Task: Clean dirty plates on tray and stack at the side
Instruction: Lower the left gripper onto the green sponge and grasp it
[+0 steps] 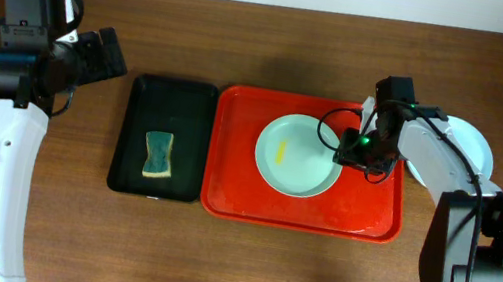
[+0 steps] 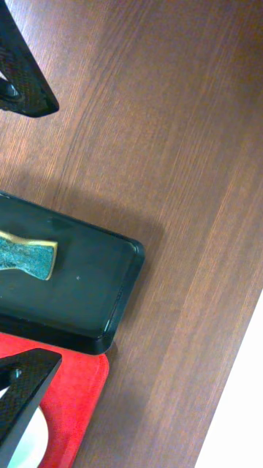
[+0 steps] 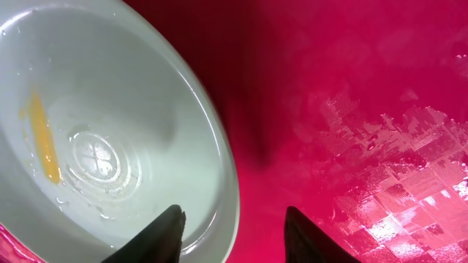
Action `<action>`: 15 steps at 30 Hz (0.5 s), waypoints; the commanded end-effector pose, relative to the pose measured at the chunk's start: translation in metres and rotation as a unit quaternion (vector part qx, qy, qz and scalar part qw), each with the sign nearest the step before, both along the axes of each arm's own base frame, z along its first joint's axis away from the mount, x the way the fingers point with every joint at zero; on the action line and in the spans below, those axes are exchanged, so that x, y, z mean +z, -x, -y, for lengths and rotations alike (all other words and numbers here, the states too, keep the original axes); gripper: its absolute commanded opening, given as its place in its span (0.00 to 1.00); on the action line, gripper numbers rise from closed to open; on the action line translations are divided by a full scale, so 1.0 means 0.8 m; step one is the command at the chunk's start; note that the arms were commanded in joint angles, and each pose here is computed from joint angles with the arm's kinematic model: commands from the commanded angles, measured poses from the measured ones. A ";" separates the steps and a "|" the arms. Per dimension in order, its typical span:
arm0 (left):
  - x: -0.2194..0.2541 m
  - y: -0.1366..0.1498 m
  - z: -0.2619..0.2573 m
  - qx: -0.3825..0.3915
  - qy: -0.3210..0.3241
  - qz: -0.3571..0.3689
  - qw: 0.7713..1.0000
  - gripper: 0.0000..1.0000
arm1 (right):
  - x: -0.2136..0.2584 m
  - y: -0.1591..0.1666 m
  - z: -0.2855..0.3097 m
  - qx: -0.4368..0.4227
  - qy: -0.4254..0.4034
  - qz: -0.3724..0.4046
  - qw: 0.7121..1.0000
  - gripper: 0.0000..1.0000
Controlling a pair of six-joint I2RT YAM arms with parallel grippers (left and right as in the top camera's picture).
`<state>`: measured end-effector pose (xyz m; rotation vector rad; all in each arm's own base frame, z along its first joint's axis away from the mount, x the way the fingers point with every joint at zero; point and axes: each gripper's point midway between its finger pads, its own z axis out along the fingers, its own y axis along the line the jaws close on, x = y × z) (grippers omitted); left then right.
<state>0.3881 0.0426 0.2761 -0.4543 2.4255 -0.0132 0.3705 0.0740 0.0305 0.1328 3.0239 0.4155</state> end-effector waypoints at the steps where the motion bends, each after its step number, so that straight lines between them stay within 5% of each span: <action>1: -0.001 -0.002 0.000 0.003 0.006 0.000 1.000 0.99 | 0.005 0.002 0.003 -0.003 0.004 0.005 1.000 0.46; 15: 0.022 -0.028 -0.003 0.003 0.001 0.057 0.998 0.99 | 0.005 -0.002 0.002 -0.003 0.003 0.010 1.000 0.46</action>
